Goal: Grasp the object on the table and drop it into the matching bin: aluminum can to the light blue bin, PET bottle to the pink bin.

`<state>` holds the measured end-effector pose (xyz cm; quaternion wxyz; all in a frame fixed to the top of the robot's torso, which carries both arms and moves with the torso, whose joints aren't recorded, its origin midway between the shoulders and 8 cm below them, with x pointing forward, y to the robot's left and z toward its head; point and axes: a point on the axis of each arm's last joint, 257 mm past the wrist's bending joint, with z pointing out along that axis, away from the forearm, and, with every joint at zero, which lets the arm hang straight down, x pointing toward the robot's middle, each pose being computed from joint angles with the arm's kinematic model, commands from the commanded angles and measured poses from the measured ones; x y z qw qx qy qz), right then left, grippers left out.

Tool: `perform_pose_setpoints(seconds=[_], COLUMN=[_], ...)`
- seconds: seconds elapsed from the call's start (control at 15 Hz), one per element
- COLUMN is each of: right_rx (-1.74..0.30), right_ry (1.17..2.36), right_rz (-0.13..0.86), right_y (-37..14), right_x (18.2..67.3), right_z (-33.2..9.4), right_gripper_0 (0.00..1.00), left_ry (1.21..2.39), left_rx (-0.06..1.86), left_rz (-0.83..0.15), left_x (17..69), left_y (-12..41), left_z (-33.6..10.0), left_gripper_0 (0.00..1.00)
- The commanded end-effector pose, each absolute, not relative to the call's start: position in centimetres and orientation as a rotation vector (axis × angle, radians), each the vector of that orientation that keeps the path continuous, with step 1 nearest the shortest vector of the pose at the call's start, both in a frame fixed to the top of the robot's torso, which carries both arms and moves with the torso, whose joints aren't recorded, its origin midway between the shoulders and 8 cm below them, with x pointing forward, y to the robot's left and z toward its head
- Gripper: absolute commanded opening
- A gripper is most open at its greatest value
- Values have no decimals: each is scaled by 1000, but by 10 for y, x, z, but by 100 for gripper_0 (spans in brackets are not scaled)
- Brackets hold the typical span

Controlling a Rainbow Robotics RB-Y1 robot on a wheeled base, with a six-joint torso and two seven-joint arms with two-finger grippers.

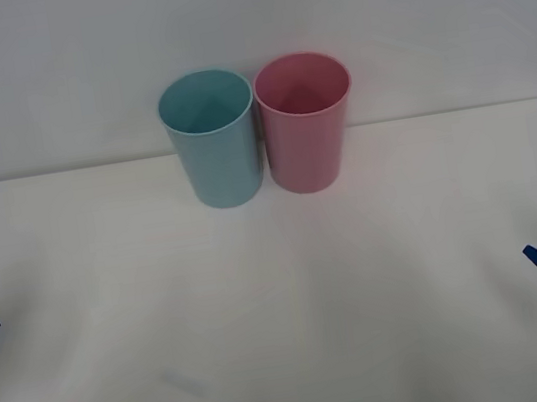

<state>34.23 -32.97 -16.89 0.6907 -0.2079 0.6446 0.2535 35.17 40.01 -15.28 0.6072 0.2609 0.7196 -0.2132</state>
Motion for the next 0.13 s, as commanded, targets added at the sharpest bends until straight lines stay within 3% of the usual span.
perform_pose_setpoints(seconds=[0.07,0.13], right_rx=[-465,-465], right_ry=[1441,1441], right_rz=[567,567], right_y=[-330,-330], right_x=[342,342], right_z=[-169,-169], right_gripper_0=[100,100], left_ry=[1664,1664], left_rx=[601,601], left_rz=[-492,-492], left_x=[352,352], left_y=[400,400], left_z=[-153,-153], left_gripper_0=[100,100])
